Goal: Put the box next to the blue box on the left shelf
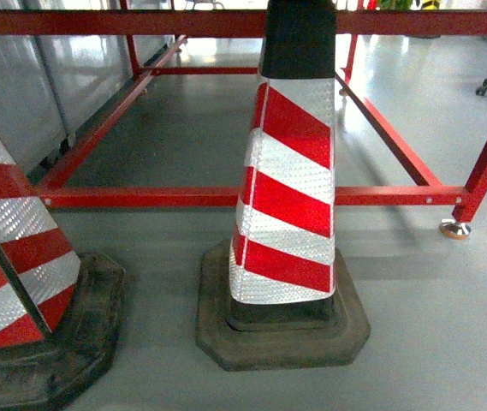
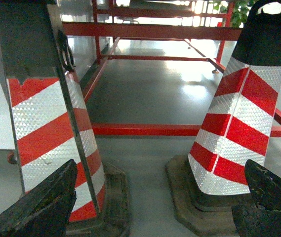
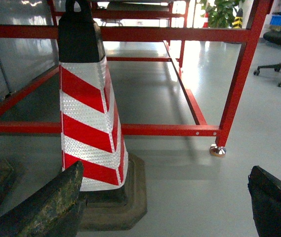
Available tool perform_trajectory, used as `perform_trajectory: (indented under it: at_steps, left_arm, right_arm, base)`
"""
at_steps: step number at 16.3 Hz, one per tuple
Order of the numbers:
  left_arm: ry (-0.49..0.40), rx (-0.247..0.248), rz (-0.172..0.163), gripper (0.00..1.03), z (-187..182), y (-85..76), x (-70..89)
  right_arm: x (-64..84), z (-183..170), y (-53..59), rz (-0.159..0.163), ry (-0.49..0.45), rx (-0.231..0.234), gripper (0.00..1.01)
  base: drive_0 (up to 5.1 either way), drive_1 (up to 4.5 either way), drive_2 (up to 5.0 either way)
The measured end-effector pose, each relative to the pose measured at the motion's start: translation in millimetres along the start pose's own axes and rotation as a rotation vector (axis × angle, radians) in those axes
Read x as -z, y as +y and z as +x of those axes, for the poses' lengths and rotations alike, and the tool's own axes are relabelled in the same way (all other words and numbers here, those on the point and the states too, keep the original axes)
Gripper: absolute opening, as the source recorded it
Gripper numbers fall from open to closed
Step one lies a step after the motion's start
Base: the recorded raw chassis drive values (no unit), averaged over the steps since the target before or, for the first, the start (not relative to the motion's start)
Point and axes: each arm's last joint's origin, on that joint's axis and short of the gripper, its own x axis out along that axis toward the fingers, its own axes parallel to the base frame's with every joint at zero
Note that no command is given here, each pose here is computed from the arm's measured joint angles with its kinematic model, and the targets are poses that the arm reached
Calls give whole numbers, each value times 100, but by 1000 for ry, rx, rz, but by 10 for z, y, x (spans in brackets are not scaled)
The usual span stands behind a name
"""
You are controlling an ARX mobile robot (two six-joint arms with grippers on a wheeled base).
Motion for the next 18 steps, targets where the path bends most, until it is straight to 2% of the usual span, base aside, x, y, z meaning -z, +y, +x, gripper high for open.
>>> perform_trajectory:
  at_steps: [18]
  left_arm:
    - [0, 0, 0, 98, 0, 0, 0]
  right_arm:
    - [0, 0, 0, 0, 0, 0, 98]
  base:
    - [0, 0, 0]
